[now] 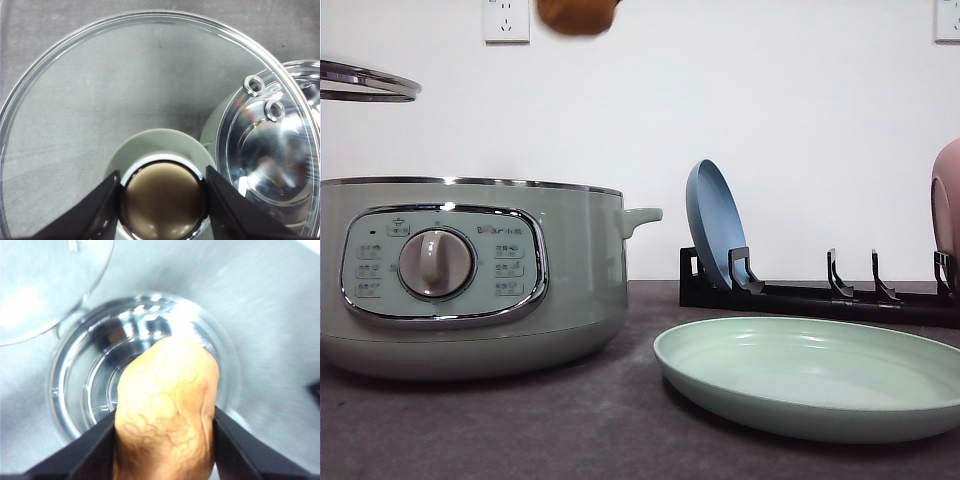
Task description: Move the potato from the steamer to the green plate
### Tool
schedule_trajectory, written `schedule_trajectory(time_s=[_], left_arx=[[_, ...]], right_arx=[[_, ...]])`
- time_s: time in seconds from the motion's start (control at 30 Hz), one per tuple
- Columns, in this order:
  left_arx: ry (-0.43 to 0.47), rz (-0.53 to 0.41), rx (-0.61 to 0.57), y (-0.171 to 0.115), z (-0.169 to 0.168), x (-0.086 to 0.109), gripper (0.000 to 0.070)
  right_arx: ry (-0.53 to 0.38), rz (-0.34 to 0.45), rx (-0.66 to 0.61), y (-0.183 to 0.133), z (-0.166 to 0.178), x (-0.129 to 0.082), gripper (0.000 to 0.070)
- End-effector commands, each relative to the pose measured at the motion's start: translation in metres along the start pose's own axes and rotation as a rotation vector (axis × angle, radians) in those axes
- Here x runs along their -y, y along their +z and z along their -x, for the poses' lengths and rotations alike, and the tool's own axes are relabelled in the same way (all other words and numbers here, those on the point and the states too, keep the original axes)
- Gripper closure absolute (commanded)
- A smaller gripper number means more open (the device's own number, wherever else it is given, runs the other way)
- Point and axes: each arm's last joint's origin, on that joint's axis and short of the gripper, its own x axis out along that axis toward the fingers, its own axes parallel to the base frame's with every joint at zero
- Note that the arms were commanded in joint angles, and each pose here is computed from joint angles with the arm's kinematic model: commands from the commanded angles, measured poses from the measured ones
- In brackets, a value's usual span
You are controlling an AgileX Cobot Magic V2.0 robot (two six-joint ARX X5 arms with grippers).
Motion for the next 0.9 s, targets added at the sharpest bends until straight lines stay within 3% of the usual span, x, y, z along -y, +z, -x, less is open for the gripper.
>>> schedule_trajectory(time_s=[0.0,0.2,0.47,0.67,0.87], left_arx=[[-0.003,-0.005,0.069,0.005,0.011,0.001,0.0699],[-0.055,-0.019,0.072,0.005,0.011,0.006,0.0699],[-0.108,-0.049,0.073,0.005,0.011,0.016,0.0699],[-0.136,-0.080,0.075,0.005,0.012,0.026,0.0699],[-0.181,-0.111,0.075,0.005,0.013,0.036,0.0699]], right_arx=[[0.001,0.013,0.012,0.001,0.009,0.000,0.0508],[-0.041,-0.023,0.011,-0.023,0.038,0.018,0.0507],[-0.100,-0.097,0.033,-0.090,0.052,0.040,0.0507],[-0.121,-0.212,0.046,-0.140,0.048,0.047,0.0507],[-0.125,-0.295,0.008,-0.182,0.023,0.049,0.0507]])
